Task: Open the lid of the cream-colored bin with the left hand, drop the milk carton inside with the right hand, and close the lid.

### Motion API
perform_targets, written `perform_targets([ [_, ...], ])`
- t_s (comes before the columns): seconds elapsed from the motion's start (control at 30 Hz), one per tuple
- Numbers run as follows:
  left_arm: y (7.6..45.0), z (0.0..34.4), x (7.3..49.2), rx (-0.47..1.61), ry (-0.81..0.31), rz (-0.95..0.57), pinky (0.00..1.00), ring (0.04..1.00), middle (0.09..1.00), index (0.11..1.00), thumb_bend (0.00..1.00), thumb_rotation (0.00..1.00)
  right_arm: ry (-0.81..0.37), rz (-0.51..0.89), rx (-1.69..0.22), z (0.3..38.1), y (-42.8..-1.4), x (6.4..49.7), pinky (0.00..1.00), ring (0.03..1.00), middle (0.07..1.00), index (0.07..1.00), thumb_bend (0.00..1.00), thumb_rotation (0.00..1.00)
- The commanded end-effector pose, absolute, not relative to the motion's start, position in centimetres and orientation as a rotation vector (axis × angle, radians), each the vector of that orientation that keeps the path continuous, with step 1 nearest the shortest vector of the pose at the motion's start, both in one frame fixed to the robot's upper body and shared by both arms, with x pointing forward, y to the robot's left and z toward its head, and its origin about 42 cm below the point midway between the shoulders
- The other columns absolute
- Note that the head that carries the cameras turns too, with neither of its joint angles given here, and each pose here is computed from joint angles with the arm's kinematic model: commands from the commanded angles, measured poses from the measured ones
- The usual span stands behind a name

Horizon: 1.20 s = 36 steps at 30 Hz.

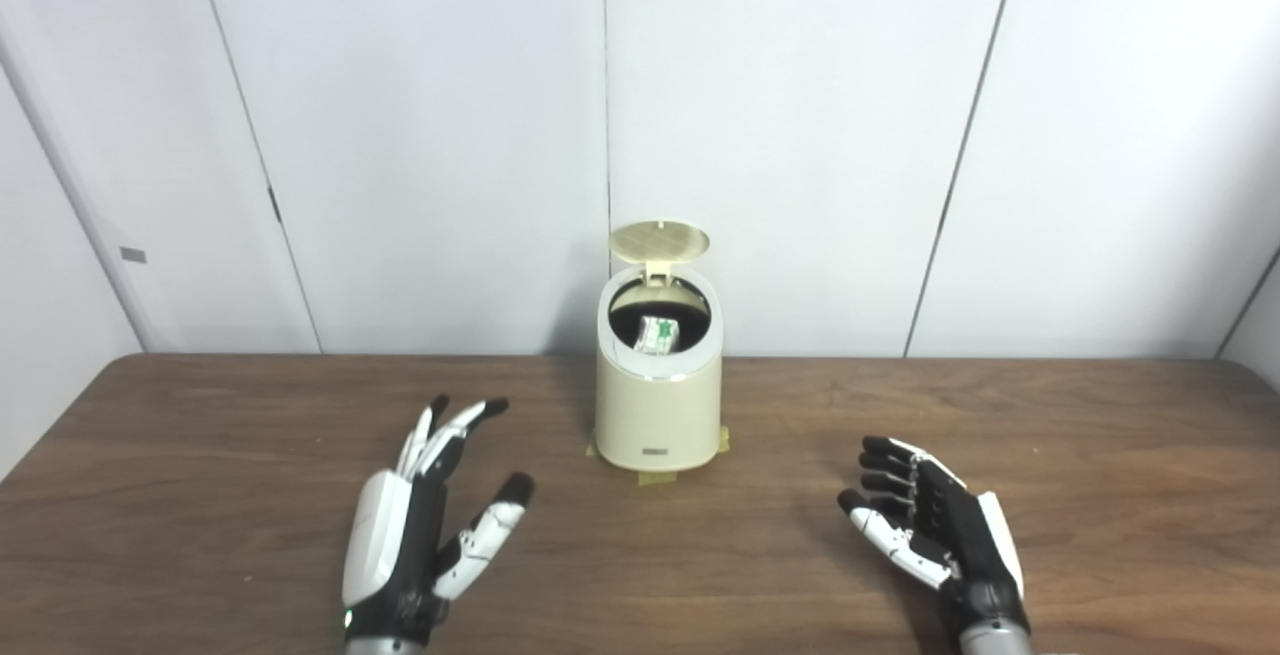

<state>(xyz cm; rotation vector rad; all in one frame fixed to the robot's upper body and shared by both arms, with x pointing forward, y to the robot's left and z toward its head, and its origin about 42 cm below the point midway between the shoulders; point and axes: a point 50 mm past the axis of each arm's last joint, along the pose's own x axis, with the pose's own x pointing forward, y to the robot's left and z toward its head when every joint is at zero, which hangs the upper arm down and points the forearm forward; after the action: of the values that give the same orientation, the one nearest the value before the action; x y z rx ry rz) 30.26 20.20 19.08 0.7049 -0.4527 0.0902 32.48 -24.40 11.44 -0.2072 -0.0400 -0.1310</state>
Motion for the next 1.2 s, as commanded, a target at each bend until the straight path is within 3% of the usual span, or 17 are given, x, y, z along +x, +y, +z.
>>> perform_targets([
  [0.0,18.6,24.3,32.2,0.757,-0.584,0.095,1.00,1.000,0.901,0.879,0.84,1.00,-0.032,-0.118,-0.169,11.6,-24.3,32.7,0.66,0.726,0.745,0.728,0.29,0.21],
  [0.27,16.2,29.9,35.0,0.848,-0.616,0.097,1.00,1.000,0.937,0.920,0.85,1.00,-0.018,-0.088,-0.126,11.5,-23.9,32.5,0.67,0.719,0.742,0.729,0.30,0.20],
  [0.53,13.6,32.5,36.2,0.928,-0.673,0.113,1.00,1.000,0.838,0.836,0.89,1.00,0.002,-0.066,-0.145,11.3,-23.9,32.6,0.70,0.754,0.771,0.752,0.31,0.31],
  [0.73,12.1,33.5,38.5,1.076,-0.620,0.125,1.00,1.000,0.837,0.839,1.00,1.00,-0.007,-0.047,-0.164,10.9,-23.8,32.9,0.70,0.750,0.772,0.759,0.31,0.33],
  [1.17,10.2,35.4,43.3,1.182,-0.518,0.073,1.00,1.000,0.820,0.817,1.00,1.00,-0.013,-0.037,-0.176,10.7,-23.6,33.0,0.69,0.741,0.765,0.761,0.31,0.38],
])
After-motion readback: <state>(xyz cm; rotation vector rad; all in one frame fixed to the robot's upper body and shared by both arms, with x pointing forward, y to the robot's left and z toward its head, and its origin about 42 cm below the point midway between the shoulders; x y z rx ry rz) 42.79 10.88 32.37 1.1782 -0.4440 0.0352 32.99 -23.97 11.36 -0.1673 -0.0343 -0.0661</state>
